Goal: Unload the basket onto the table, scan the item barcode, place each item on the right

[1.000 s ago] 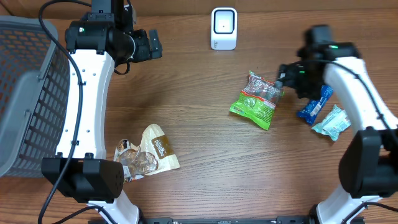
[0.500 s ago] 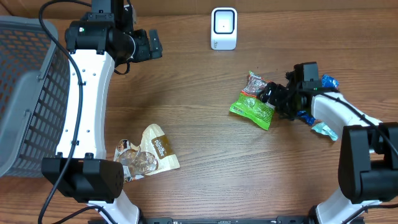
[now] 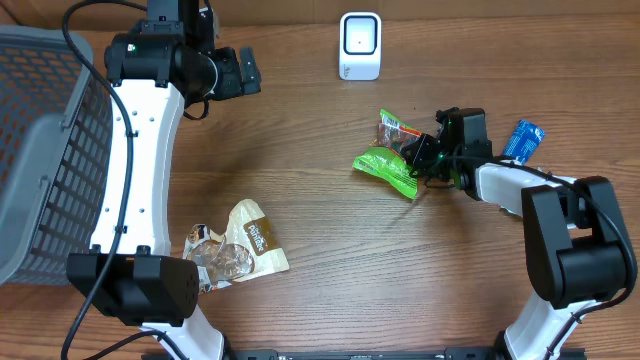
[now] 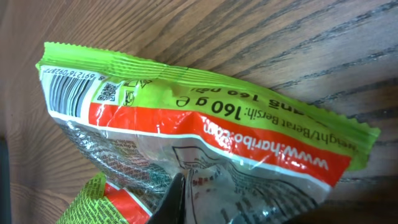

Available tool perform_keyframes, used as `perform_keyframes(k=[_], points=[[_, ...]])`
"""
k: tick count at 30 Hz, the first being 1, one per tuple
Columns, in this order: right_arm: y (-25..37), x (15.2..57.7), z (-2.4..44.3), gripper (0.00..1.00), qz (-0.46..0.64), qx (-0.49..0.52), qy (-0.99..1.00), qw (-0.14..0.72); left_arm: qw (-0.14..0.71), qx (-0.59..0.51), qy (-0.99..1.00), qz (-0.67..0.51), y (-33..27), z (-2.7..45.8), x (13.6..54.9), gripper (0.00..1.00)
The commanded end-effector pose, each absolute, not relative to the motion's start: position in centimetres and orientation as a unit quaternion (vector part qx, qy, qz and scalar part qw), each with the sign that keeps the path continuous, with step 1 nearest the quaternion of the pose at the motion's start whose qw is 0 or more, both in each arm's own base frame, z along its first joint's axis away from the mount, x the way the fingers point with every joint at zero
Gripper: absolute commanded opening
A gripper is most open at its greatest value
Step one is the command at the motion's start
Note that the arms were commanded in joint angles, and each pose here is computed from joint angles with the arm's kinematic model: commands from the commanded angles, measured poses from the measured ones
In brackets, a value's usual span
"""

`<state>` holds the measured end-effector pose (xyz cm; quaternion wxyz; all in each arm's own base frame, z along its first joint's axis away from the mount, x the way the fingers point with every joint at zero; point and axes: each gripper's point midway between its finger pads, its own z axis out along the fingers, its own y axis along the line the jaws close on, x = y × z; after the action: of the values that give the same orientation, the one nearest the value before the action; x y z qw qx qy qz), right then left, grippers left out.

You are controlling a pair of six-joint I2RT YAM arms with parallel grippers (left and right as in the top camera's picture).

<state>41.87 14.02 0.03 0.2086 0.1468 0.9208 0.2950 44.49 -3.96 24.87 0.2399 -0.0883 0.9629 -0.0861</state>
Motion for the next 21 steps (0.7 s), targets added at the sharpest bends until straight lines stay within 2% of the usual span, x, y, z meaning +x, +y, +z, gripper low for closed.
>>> perform_keyframes(k=[1,6,13,18,21], points=[[13.2,41.0,-1.0,0.04,0.269,0.130,0.934,0.194,0.245,-0.091,0.961,-0.086,-4.1,25.3,44.7,1.00],[10.8,45.2,6.1,0.04,0.180,0.097,0.940,0.274,0.245,-0.091,0.961,-0.086,-4.1,25.3,44.7,1.00],[7.3,50.0,16.6,0.04,-0.095,0.035,0.912,0.398,0.245,-0.091,0.961,-0.086,-4.1,25.3,44.7,1.00],[8.2,52.1,22.3,0.04,-0.256,-0.037,0.835,0.486,0.245,-0.091,0.961,-0.086,-4.1,25.3,44.7,1.00],[9.3,53.1,24.0,0.04,-0.309,-0.085,0.802,0.505,0.245,-0.091,0.961,-0.086,-4.1,25.3,44.7,1.00]])
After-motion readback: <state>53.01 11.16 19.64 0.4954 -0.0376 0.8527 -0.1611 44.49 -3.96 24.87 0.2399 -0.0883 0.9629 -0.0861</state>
